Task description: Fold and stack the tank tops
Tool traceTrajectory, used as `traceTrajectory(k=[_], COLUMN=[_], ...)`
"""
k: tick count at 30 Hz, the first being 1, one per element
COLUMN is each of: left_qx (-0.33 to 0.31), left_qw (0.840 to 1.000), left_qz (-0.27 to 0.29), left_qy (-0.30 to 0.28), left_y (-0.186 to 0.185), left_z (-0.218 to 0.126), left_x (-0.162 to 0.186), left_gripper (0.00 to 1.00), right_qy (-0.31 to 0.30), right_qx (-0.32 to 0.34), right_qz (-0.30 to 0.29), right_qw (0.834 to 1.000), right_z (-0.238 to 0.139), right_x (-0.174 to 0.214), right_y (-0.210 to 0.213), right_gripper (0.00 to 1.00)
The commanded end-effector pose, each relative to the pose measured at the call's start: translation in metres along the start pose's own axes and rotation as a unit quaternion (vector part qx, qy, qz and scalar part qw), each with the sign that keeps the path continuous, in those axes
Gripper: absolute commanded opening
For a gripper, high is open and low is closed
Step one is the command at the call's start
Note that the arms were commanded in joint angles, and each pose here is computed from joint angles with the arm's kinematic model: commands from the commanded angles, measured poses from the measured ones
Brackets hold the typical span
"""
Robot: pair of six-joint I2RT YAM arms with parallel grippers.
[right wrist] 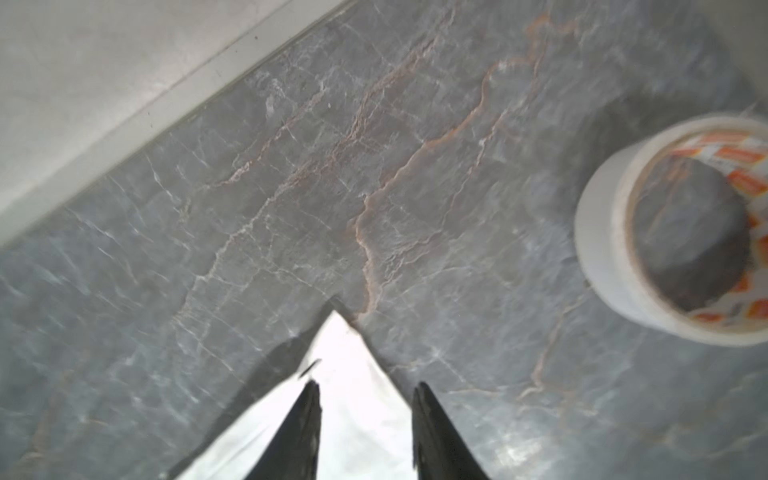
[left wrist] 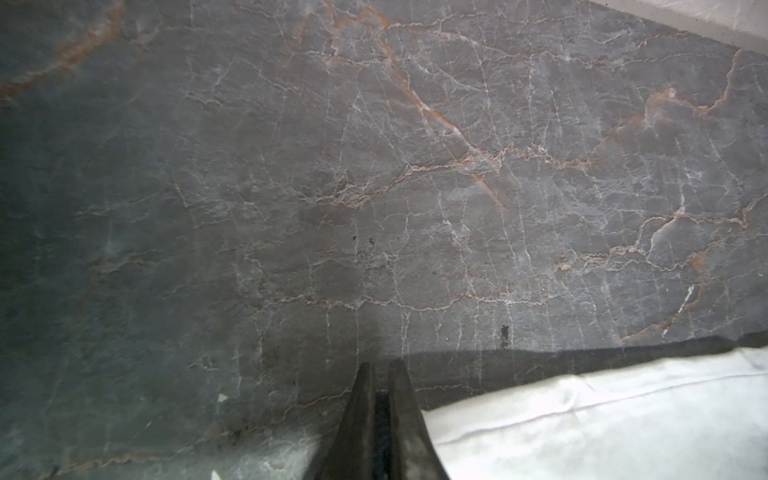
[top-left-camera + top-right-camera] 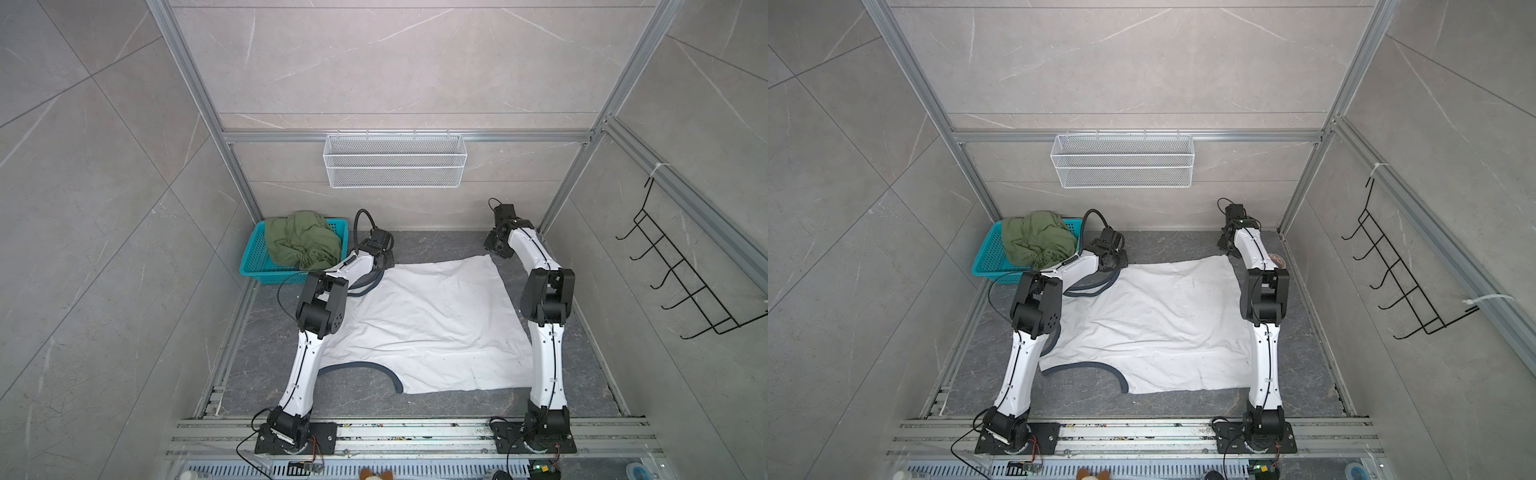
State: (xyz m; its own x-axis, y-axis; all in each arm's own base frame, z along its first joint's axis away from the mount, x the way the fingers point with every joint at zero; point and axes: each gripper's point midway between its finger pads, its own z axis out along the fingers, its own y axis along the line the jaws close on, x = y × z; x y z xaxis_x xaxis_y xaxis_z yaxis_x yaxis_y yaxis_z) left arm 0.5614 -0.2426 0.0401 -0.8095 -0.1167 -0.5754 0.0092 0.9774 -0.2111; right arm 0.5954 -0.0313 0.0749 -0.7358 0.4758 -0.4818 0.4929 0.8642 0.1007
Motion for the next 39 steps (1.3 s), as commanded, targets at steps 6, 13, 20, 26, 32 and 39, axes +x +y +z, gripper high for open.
traceTrajectory(k=[6, 13, 20, 26, 32, 39], left_qx=[0.03, 0.029, 0.03, 0.027, 0.045, 0.071], left_qw=[0.999, 0.999, 0.999, 0.998, 0.994, 0.99], left_qz=[-0.008, -0.009, -0.01, -0.014, -0.025, -0.023], left_qy=[-0.041, -0.041, -0.043, -0.047, -0.093, -0.116], left_y=[-0.015, -0.015, -0.015, -0.011, -0.014, -0.021], left_z=[-0.028, -0.027, -0.028, -0.025, -0.052, -0.063], left_x=[-0.035, -0.035, -0.035, -0.03, -0.047, -0.057], left_gripper=[0.0, 0.0, 0.0, 0.0, 0.0, 0.0], right_qy=[0.041, 0.07, 0.089, 0.094, 0.064, 0.048], right_qx=[-0.023, -0.022, -0.018, 0.009, 0.03, 0.027], right_qz=[-0.001, 0.006, 0.009, 0.012, 0.006, -0.001], right_qw=[0.999, 0.997, 0.996, 0.995, 0.997, 0.998], right_z=[0.02, 0.033, 0.044, 0.048, 0.039, 0.03], right_x=[0.007, 0.019, 0.031, 0.036, 0.02, 0.011], right_y=[0.012, 0.014, 0.012, 0.002, -0.005, -0.003], right_gripper=[0.55, 0.53, 0.46, 0.3, 0.14, 0.07])
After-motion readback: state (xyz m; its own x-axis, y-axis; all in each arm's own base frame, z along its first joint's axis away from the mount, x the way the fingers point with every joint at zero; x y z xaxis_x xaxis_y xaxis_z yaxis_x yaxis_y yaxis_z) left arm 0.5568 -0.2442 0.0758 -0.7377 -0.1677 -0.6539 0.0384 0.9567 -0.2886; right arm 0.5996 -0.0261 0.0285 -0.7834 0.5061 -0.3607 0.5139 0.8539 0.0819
